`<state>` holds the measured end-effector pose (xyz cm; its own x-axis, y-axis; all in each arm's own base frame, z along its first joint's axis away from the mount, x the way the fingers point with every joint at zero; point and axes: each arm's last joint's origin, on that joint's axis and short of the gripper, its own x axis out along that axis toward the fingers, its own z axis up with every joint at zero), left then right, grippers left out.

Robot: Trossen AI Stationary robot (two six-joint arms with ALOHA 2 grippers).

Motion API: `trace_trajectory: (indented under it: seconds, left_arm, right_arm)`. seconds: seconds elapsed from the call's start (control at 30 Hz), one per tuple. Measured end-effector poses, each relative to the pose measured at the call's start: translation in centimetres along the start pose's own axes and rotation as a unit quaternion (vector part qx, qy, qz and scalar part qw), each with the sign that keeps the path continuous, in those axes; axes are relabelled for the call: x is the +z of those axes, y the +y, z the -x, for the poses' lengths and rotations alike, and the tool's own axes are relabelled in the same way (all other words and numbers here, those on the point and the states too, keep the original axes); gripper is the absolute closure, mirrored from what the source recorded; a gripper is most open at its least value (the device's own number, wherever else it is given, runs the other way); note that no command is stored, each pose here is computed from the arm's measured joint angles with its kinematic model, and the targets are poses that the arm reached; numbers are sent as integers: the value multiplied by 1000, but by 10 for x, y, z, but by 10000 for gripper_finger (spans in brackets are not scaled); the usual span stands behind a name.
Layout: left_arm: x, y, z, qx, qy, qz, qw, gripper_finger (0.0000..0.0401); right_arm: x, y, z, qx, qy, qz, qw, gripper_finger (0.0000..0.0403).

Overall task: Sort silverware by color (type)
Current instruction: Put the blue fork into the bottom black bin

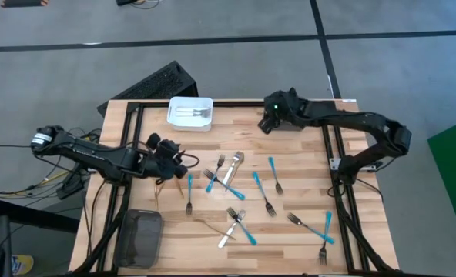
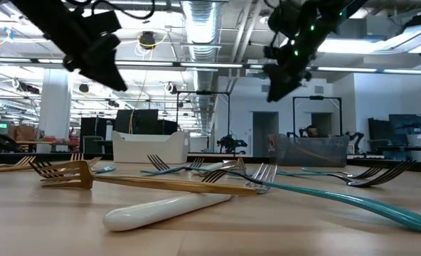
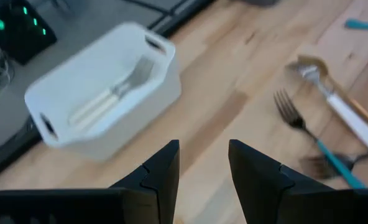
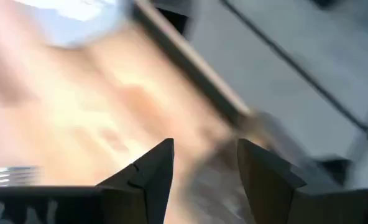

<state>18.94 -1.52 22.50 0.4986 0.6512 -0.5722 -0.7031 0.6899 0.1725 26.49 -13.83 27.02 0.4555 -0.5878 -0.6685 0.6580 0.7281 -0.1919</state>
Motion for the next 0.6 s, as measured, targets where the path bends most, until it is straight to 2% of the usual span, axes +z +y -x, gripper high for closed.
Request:
trace_trajectory:
  seconds: [0.17,0.33,0.4,0.5,0.6]
  left_arm:
    - [-10,0,5,-16,41,8,999,273]
    - [-18,0,-3,-2,52,20,998,273]
    - [-23,-3,-12,-11,58,39,997,273]
    - [-32,-6,-23,-39,63,59,995,273]
    - [-36,-18,-33,-127,42,23,991,273]
  right_arm:
    - [3,27,10,84,-29,9,996,211]
    - [0,55,19,116,-39,22,992,212]
    - [-4,65,24,99,-41,24,994,212]
    - [-18,79,30,82,-25,48,995,212]
    - [-30,90,34,94,-9,54,994,212]
